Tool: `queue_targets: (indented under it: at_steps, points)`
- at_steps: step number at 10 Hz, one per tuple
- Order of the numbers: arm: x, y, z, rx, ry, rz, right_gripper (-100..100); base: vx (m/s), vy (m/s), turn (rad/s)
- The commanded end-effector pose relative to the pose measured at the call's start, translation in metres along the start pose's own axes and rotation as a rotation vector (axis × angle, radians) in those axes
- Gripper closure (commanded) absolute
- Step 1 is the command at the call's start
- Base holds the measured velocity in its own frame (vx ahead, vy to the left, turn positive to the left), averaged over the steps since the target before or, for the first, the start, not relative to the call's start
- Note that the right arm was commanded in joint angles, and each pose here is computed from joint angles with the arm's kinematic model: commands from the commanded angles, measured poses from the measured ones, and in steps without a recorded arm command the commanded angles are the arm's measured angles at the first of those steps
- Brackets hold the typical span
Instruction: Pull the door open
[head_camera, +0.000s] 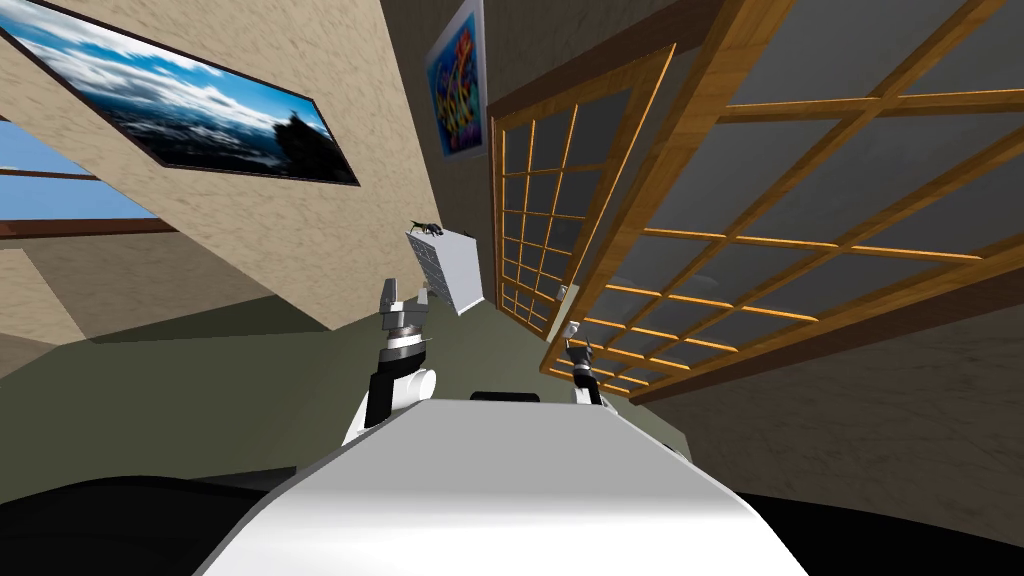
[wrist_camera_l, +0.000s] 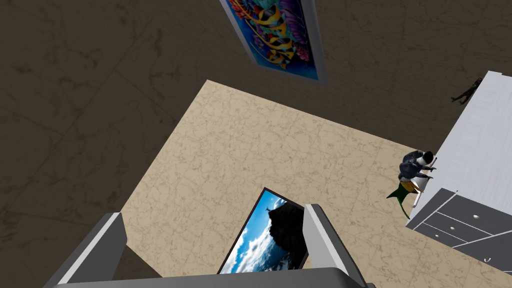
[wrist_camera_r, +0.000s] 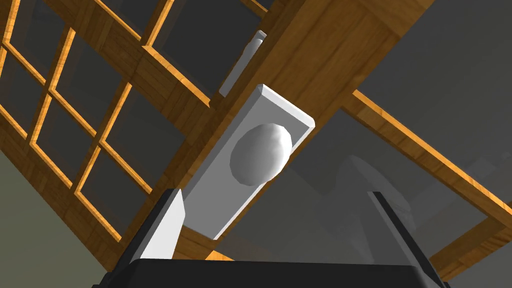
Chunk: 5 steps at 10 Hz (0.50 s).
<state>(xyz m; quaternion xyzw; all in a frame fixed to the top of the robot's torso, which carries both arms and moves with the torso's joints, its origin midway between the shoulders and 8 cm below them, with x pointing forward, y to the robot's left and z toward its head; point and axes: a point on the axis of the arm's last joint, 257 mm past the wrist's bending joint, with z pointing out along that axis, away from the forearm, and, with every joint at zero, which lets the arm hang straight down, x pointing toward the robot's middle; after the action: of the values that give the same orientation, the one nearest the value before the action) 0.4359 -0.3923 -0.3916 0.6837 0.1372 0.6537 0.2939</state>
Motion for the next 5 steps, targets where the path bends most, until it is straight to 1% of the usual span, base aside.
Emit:
queue_targets:
  at_steps: [1, 2, 3, 4, 5]
  points:
    - [0.0005, -0.0016, 0.0009, -0.003, -0.005, 0.066, -100, -0.053, -0.012, 0.034]
    - [0.0008, -0.003, 0.0018, -0.007, -0.009, 0.104, -100, -0.081, -0.012, 0.052]
    - [0.0008, -0.003, 0.0018, -0.007, -0.009, 0.122, -100, -0.061, -0.013, 0.012]
    - [0.0012, -0.0043, 0.0026, -0.01, -0.013, 0.168, -100, -0.047, -0.003, 0.023]
    - [0.0012, -0.0043, 0.0026, -0.01, -0.013, 0.176, -100, -0.038, -0.003, 0.015]
